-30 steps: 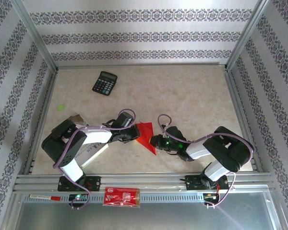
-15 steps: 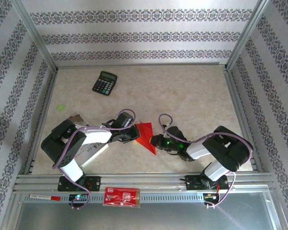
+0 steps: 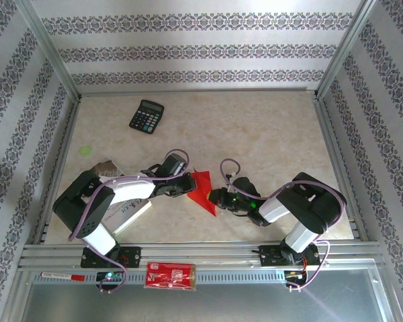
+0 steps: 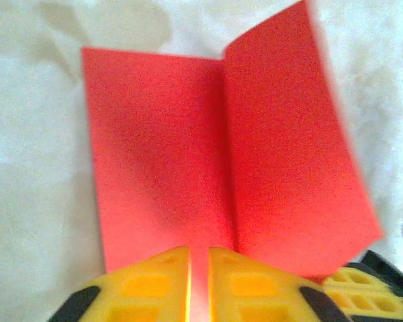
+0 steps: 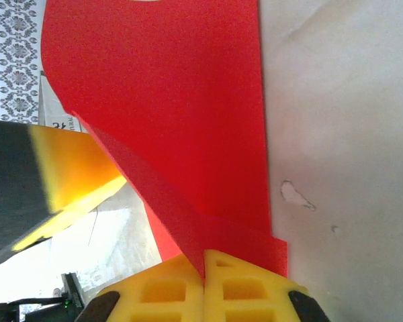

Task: Fold a paper plane with a square sheet of paper (pick it up from the middle)
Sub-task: Fourth fold the wing at the center of the table.

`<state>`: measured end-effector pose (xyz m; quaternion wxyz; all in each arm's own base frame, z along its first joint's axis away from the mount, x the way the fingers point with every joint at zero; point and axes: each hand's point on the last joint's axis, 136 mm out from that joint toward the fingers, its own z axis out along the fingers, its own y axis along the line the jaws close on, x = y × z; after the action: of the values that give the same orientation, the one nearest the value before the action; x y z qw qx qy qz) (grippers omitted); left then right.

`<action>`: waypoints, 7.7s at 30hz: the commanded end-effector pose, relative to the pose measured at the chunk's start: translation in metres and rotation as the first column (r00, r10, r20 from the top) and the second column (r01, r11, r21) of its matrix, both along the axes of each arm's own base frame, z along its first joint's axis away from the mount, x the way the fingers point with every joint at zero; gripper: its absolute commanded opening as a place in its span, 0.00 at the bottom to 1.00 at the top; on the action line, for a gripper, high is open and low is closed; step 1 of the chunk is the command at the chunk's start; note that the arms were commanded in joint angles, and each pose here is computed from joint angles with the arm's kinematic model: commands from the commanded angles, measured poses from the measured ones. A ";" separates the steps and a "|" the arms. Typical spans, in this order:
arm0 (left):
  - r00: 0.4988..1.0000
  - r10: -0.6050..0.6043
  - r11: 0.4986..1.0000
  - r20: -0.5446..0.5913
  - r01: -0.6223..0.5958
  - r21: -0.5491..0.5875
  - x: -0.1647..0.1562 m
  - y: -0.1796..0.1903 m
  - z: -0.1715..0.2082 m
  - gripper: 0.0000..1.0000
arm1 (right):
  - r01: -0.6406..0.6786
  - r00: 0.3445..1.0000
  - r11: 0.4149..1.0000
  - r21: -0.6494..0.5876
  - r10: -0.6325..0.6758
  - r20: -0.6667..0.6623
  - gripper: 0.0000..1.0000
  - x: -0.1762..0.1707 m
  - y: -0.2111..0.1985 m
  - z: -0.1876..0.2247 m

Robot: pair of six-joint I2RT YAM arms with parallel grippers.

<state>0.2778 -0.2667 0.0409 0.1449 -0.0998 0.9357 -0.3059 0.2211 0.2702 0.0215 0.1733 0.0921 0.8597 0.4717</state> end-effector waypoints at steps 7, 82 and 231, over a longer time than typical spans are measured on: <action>0.997 -0.050 0.991 0.063 0.057 -0.117 0.004 -0.020 0.037 0.03 | 0.003 0.996 0.998 -0.066 -0.009 -0.090 0.00 -0.012 -0.013 -0.030; 0.997 -0.073 0.984 -0.032 0.067 -0.164 0.006 -0.025 -0.019 0.02 | 0.016 0.996 0.995 -0.096 -0.024 -0.085 0.11 -0.012 -0.018 -0.024; 0.982 -0.163 0.972 -0.091 0.144 -0.185 -0.009 -0.019 -0.043 0.20 | -0.079 0.996 0.955 -0.286 0.066 -0.056 0.11 -0.028 -0.013 -0.026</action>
<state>0.2760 -0.3074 0.0251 0.0748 -0.0358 0.8983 -0.4314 0.2086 0.2664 0.0172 0.1782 0.0530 0.9033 0.3866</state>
